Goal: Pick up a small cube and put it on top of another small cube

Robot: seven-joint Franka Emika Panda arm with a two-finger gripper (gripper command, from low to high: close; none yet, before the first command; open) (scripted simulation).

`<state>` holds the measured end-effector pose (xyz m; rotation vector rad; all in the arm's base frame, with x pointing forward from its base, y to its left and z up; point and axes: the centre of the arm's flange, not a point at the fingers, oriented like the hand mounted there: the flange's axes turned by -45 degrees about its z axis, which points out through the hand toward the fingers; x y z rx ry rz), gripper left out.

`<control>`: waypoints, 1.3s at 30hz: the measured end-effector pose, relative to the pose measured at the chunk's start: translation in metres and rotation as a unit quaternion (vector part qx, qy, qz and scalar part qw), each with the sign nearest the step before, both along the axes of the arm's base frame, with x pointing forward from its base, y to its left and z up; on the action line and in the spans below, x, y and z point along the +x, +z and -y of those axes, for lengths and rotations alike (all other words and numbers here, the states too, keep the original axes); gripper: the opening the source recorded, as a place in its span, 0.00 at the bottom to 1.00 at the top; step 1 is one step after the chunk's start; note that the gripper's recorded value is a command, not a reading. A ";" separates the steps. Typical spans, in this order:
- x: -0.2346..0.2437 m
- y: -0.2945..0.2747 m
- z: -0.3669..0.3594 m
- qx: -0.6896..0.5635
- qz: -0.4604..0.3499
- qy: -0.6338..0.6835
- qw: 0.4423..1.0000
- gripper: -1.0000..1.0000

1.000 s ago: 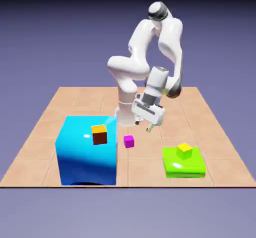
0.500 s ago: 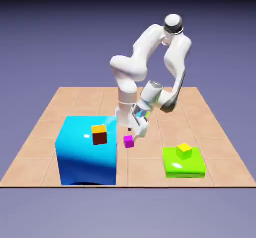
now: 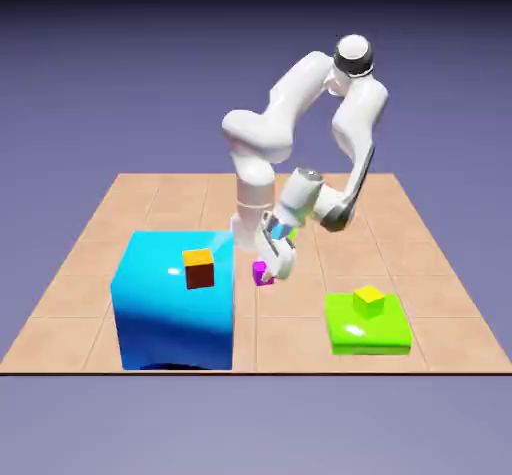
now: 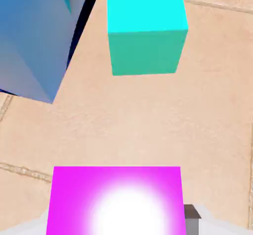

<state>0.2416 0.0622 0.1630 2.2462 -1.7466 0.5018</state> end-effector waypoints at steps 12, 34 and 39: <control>0.051 0.047 -0.111 0.020 -0.046 0.299 0.953 0.00; 0.133 0.074 -0.195 -0.009 -0.006 0.571 0.821 0.00; 0.137 0.059 -0.195 -0.004 -0.005 0.571 0.821 1.00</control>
